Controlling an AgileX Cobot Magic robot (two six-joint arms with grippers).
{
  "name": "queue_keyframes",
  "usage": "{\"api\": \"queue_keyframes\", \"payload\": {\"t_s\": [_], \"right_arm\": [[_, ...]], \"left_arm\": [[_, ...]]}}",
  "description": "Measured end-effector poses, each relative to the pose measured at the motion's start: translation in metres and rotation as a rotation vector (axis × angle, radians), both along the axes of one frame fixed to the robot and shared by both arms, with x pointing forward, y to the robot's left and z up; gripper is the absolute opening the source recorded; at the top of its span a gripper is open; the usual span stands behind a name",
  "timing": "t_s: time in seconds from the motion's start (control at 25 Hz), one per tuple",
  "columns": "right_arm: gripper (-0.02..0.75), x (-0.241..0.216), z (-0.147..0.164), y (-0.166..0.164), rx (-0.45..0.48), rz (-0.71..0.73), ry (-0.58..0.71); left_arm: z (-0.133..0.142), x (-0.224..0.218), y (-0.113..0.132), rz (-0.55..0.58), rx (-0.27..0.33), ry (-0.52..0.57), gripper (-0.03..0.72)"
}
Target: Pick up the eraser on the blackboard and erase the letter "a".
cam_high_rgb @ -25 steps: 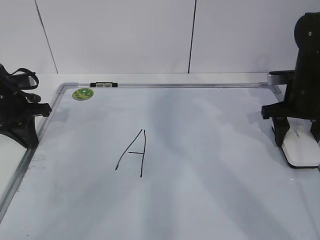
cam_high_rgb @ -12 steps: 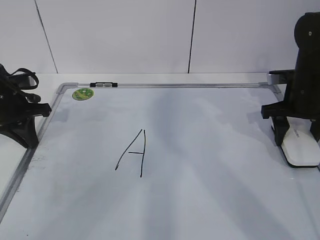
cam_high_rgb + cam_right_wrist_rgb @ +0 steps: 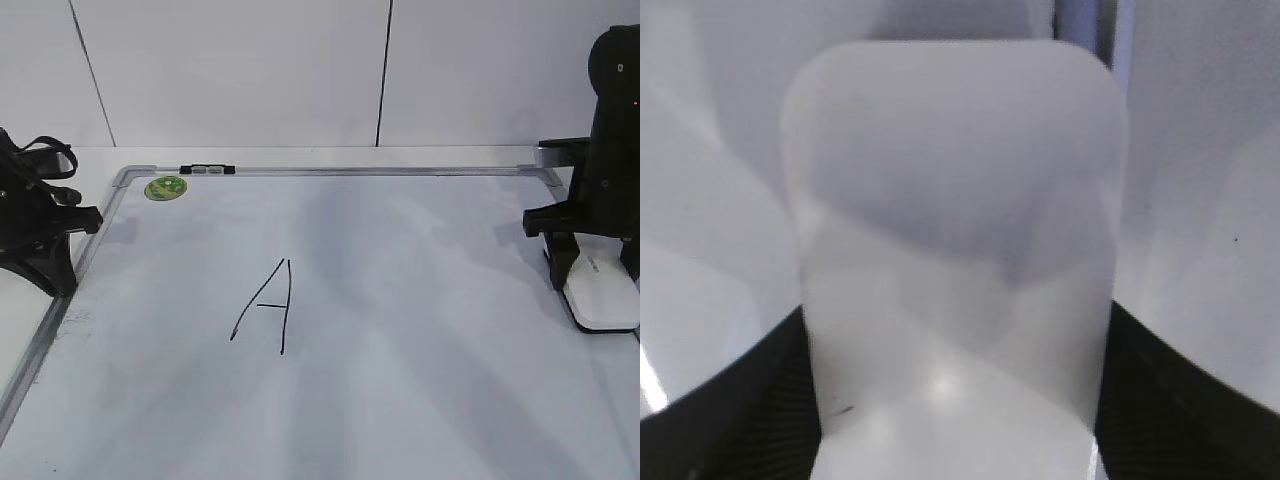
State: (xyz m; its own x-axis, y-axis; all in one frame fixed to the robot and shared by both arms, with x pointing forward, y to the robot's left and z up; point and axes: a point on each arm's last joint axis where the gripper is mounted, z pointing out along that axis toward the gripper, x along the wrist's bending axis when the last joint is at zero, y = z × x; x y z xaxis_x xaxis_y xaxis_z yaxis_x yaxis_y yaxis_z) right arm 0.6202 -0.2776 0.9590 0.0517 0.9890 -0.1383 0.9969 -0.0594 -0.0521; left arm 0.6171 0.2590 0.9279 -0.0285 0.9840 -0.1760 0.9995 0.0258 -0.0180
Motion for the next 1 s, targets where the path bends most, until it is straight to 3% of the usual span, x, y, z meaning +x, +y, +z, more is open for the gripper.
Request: {"api": "queue_keyframes", "payload": {"t_s": [0.4, 0.64, 1.0], "right_arm": [[0.566, 0.0016, -0.0034, 0.0003, 0.003, 0.009, -0.002], [0.630, 0.0037, -0.0041, 0.0006, 0.007, 0.032, -0.017], [0.642, 0.0069, 0.0021, 0.0010, 0.008, 0.033, -0.026]], "left_arm": [[0.0000, 0.0000, 0.0000, 0.000, 0.000, 0.000, 0.051], [0.0000, 0.0002, 0.0000, 0.000, 0.000, -0.002, 0.052], [0.0000, 0.0002, 0.0000, 0.000, 0.000, -0.002, 0.052]]}}
